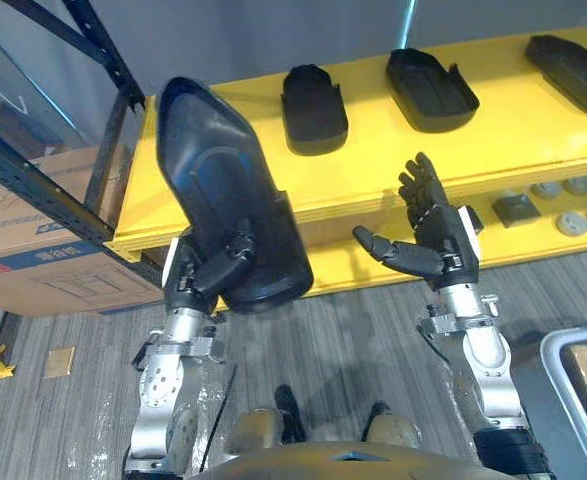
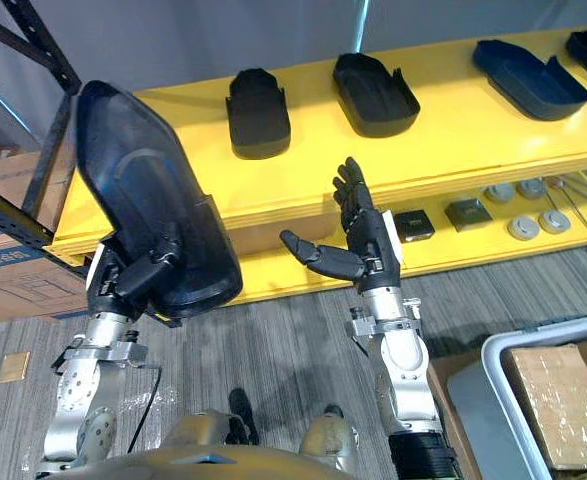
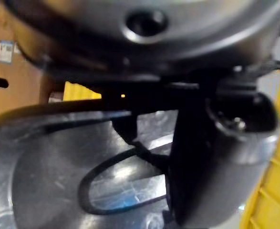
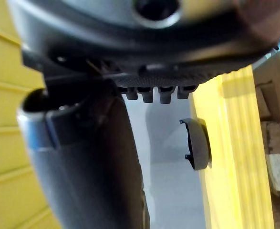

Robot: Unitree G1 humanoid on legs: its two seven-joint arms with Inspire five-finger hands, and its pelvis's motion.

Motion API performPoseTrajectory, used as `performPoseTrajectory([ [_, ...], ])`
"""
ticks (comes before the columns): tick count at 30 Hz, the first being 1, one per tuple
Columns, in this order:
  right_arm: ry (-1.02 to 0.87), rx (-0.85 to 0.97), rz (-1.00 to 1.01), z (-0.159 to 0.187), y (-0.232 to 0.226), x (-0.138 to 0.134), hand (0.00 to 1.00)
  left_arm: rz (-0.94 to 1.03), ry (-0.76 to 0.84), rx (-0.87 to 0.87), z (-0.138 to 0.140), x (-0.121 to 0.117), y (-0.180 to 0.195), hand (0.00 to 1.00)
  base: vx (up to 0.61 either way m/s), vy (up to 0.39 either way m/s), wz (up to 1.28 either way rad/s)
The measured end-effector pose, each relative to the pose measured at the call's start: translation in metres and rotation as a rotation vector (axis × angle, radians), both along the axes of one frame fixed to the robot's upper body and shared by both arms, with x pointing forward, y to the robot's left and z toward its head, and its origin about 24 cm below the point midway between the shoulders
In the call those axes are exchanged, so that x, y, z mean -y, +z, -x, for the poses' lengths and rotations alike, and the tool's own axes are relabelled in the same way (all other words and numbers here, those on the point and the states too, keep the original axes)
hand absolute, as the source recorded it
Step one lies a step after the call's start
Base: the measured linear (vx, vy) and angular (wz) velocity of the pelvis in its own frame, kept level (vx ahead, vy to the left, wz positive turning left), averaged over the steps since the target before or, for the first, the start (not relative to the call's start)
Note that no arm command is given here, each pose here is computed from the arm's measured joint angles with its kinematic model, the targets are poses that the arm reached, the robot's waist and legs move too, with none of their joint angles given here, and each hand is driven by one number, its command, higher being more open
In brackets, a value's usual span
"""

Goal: Walk over and take three plastic housings, then place them on the shelf

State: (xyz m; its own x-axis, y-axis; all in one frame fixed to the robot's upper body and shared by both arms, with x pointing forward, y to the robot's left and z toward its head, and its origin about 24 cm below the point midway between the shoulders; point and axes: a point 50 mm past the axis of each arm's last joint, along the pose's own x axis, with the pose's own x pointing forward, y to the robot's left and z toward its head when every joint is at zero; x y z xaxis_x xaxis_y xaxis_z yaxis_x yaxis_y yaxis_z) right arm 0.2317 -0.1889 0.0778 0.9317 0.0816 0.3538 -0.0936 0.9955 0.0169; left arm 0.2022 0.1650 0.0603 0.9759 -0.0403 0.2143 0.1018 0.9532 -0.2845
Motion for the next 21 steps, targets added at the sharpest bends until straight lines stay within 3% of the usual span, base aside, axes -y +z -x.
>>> performPoseTrajectory([
  [4, -0.003, 0.0, -0.057, 0.003, -0.003, -0.005, 1.0, -0.013, -0.026, -0.028, -0.001, 0.0, -0.004, 0.0, -0.03, 0.068, -0.17],
  [10, 0.043, -0.004, -0.046, 0.01, -0.005, -0.015, 1.0, -0.093, 0.06, -0.033, 0.0, -0.019, -0.002, 0.0, 0.0, 0.057, -0.03],
  [17, 0.102, -0.055, 0.001, 0.007, -0.007, -0.016, 1.0, -0.349, 0.227, -0.057, -0.003, -0.067, 0.016, 0.0, 0.06, -0.015, 0.08],
  [21, 0.155, -0.084, 0.052, 0.002, -0.006, -0.019, 1.0, -0.353, 0.3, -0.049, -0.016, -0.079, 0.022, 0.0, 0.02, -0.016, 0.03],
])
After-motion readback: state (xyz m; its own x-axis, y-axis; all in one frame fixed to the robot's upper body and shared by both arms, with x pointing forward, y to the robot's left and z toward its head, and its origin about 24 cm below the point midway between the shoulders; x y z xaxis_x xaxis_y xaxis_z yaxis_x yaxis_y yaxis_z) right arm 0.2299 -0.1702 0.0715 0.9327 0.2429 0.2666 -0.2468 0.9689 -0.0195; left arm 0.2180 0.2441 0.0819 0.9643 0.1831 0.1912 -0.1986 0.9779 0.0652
